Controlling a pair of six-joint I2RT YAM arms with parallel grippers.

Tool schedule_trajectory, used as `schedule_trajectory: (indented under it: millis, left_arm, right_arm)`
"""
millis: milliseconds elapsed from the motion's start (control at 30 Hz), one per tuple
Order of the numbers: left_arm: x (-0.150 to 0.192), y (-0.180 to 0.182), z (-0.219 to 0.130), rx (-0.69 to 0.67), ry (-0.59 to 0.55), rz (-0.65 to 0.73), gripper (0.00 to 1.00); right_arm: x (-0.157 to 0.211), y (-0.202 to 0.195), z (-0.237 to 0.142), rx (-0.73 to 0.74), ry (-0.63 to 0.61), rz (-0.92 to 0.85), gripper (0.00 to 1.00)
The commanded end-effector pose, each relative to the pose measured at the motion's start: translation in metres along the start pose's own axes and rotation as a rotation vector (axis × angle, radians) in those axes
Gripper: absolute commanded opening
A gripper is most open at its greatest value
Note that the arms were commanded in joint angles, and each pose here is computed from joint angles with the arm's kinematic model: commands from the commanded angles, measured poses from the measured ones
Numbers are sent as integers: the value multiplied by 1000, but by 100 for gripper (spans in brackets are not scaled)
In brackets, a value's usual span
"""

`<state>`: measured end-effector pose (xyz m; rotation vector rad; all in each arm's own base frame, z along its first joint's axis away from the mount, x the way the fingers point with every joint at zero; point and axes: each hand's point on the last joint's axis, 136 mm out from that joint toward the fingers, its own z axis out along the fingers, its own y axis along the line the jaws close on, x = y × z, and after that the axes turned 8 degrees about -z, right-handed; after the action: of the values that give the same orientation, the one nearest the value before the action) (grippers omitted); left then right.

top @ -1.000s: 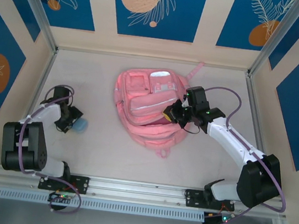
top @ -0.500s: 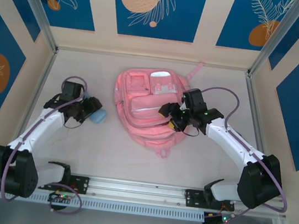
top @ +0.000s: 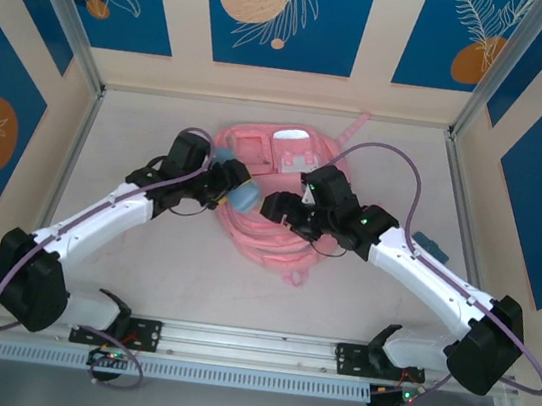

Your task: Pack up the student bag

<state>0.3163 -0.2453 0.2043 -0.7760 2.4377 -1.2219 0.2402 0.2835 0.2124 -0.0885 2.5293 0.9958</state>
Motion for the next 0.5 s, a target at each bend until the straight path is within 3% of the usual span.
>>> schedule_trajectory:
  millis: [0,167,467]
  left_arm:
    - [11,-32,7,89,53,-37,68]
    - [29,-43,14,104,122,-26,68]
    - [39,-53,9,157,172,-57,69]
  right_arm:
    - [-11,32,-1,-111,-43,-85,74]
    - [-21,45,1,-165,-82,-115,74]
    - [-34,29,9,-92,-110,-49,67]
